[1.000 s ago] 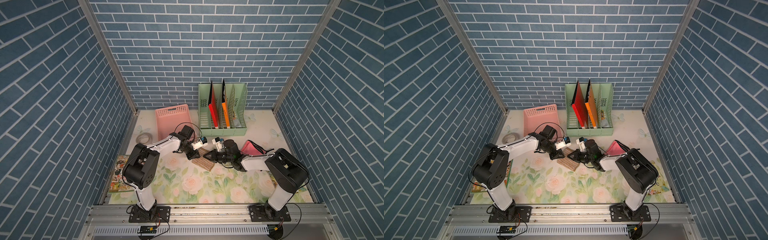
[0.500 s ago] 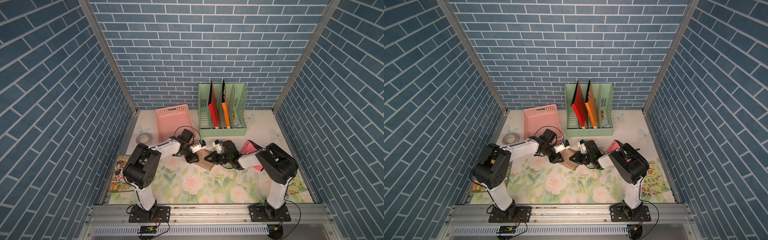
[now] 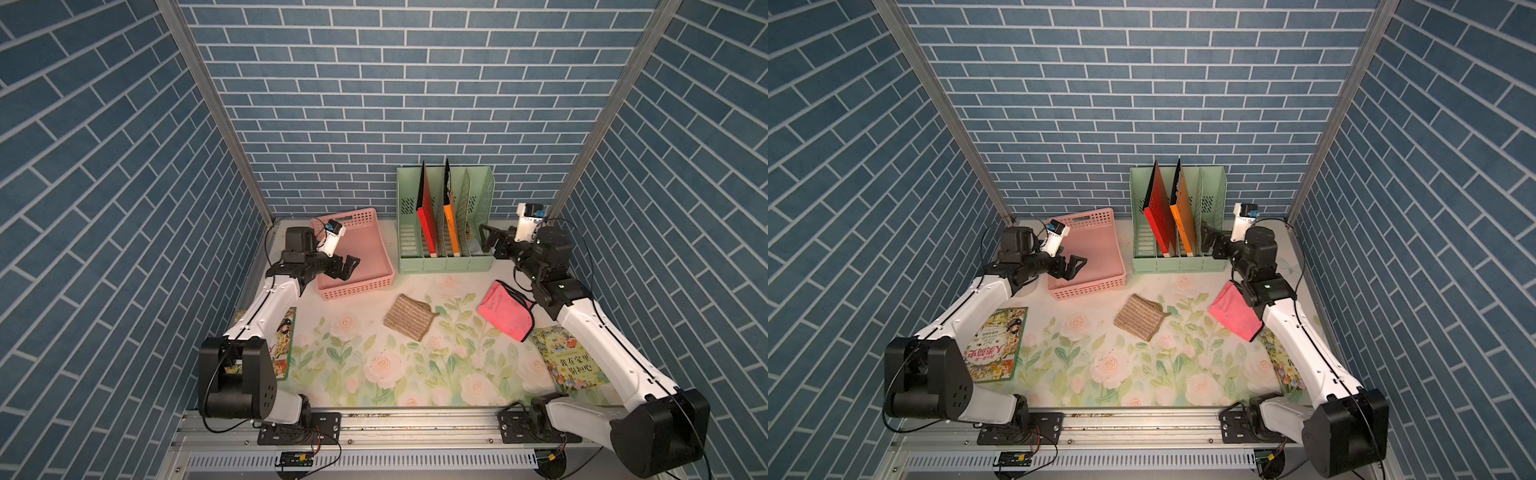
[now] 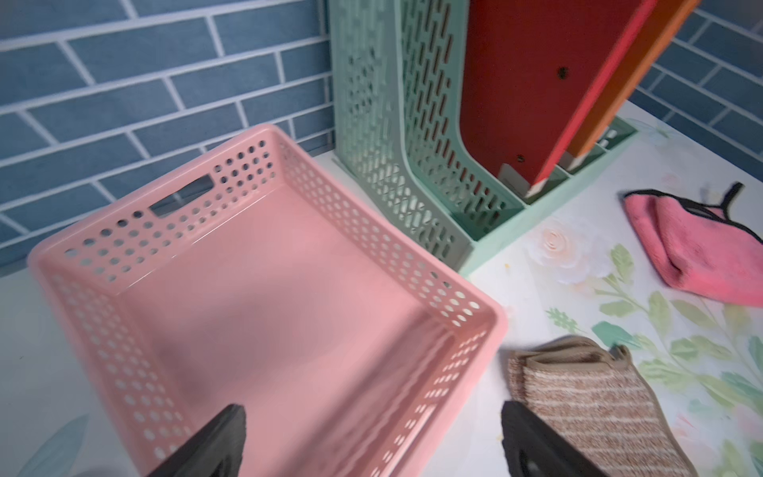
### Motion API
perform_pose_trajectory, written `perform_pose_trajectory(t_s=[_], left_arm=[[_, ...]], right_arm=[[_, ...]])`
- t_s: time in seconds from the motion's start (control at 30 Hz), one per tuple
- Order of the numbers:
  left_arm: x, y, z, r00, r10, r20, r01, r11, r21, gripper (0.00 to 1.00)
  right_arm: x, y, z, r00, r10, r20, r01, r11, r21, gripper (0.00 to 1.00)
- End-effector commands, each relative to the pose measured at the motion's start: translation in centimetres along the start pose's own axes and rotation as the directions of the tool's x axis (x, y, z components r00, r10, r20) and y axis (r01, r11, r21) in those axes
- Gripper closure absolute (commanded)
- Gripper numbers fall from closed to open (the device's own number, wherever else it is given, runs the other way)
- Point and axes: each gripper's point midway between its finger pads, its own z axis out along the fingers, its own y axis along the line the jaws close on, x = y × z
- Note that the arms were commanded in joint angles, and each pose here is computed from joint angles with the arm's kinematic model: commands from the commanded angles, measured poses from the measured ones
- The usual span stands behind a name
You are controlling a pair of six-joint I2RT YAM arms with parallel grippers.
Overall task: Fold the square dishcloth
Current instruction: Smooth out the cleaning item at the center of the board, then reset both arms
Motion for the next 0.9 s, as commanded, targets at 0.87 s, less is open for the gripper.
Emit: perform_pose_trajectory(t_s=[0.87], left_arm=[[9.5, 10.7, 2.6, 0.965, -0.169, 0.201, 0.246, 0.849, -0.468, 0.0]], right_arm=[[14.8, -18.8, -1.6, 0.987, -0.153, 0.054, 0.115, 0.896, 0.428, 0.01]])
